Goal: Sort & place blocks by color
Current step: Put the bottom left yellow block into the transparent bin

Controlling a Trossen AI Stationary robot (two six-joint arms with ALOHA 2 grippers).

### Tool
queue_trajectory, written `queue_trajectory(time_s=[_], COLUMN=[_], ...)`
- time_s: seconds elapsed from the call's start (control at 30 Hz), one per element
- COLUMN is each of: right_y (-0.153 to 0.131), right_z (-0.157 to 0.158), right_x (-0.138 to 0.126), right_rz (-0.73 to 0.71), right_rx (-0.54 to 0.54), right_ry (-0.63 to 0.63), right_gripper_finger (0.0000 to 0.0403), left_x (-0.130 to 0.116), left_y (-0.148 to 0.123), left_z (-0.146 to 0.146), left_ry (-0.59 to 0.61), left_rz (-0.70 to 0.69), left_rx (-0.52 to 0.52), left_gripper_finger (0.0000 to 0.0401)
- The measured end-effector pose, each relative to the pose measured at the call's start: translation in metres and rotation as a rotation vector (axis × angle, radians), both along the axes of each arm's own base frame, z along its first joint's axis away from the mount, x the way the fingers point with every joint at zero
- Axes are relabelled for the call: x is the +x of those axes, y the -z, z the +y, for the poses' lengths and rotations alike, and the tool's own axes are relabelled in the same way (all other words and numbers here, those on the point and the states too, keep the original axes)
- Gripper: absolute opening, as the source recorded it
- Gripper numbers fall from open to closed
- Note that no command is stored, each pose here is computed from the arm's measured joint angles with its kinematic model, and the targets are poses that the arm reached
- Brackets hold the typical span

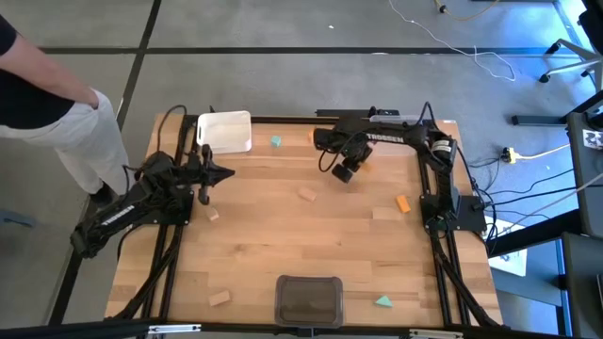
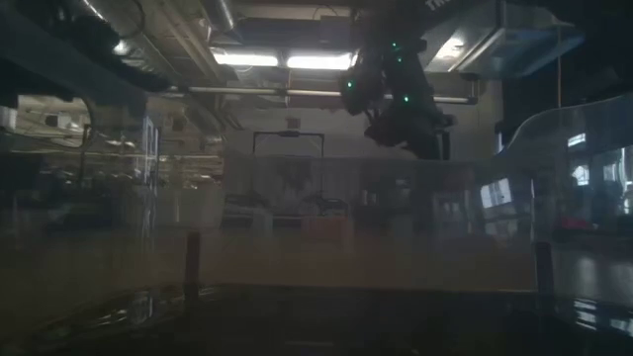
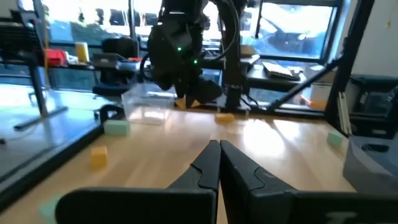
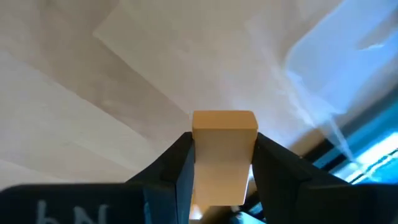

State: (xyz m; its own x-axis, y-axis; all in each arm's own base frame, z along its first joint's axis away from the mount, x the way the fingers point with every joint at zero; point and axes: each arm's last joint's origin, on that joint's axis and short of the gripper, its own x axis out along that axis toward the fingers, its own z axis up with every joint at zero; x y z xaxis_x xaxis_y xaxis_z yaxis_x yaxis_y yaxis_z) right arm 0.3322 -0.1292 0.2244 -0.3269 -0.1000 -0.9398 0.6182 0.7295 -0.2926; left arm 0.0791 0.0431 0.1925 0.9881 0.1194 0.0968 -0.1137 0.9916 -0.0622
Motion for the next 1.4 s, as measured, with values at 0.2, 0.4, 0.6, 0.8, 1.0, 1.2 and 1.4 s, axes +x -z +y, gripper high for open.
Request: queue_trajectory(time_s=[0.2, 0.4, 0.6, 0.8, 1.0, 1.2, 1.4], right_y=[-0.025, -0.048, -0.063, -0.069, -0.069, -0.066, -0.029], right_z=[-0.011, -0.024, -0.042, -0.068, -0.103, -0.133, -0.138], right_x=[-0.001, -0.009, -0.025, -0.045, -0.069, -0.085, -0.1], right_rz=[-0.012, -0.08, -0.109, -0.11, -0.119, -0.227, -0.173], right_rx=[-0.073, -0.109, -0.158, -0.184, -0.204, -0.197, -0.123], right_ry=[0.008, 0.045, 0.111, 0.18, 0.261, 0.363, 0.406], right_gripper_finger=[0.0129, 0.0129, 0.013, 0.0133, 0.0133, 0.0133, 0.0133], left_x=[-0.006, -0.011, -0.007, 0.009, 0.027, 0.042, 0.048], left_y=[-0.022, -0.047, -0.071, -0.093, -0.11, -0.13, -0.148], left_z=[-0.002, -0.002, 0.002, 0.015, 0.03, 0.042, 0.047], left_ry=[-0.088, -0.182, -0.215, -0.232, -0.224, -0.228, -0.247], left_rz=[0.019, 0.147, 0.3, 0.374, 0.431, 0.447, 0.429], left_rx=[-0.025, -0.077, -0.097, -0.121, -0.107, -0.094, -0.076], left_gripper_finger=[0.0, 0.0, 0.0, 0.0, 0.0, 0.0, 0.0])
